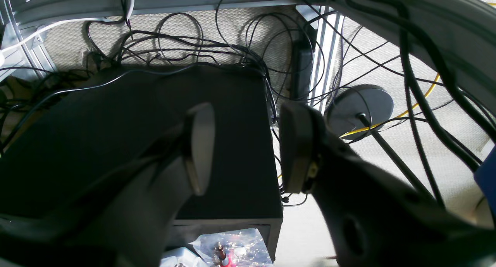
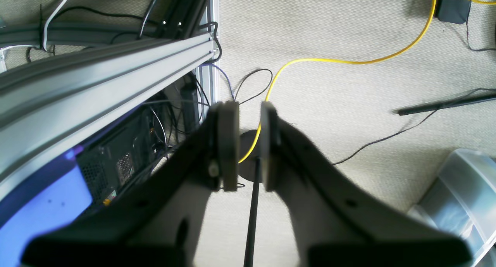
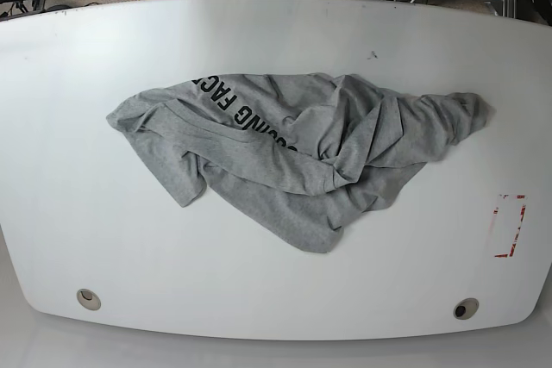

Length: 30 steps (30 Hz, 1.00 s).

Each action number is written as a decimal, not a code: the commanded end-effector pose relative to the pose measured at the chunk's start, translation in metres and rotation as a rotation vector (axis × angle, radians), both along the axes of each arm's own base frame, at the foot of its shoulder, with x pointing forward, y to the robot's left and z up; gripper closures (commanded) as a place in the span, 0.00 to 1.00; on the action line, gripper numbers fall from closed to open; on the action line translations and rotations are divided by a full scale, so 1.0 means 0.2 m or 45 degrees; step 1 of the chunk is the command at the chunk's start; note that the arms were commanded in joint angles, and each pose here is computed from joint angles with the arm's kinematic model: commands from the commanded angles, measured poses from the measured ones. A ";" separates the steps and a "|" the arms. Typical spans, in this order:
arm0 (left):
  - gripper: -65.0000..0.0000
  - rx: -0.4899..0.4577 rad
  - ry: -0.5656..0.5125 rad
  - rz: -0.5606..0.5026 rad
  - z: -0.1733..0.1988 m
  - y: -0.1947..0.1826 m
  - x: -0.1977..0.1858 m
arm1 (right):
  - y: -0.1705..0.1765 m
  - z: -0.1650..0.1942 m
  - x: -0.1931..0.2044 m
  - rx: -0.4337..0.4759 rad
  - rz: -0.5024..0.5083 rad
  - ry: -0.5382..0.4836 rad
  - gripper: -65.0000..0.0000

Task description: Fold the T-shirt properly

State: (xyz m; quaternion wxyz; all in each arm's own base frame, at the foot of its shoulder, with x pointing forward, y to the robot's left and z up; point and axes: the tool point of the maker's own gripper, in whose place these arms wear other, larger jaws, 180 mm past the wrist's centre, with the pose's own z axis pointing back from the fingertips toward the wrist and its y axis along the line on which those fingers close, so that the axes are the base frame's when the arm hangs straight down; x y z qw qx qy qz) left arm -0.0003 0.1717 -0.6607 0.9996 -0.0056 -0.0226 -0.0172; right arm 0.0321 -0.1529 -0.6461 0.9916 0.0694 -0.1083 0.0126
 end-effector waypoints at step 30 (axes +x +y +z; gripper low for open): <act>0.62 0.010 0.026 0.083 0.00 0.03 0.00 | 0.08 -0.03 -0.02 0.035 -0.036 0.000 0.86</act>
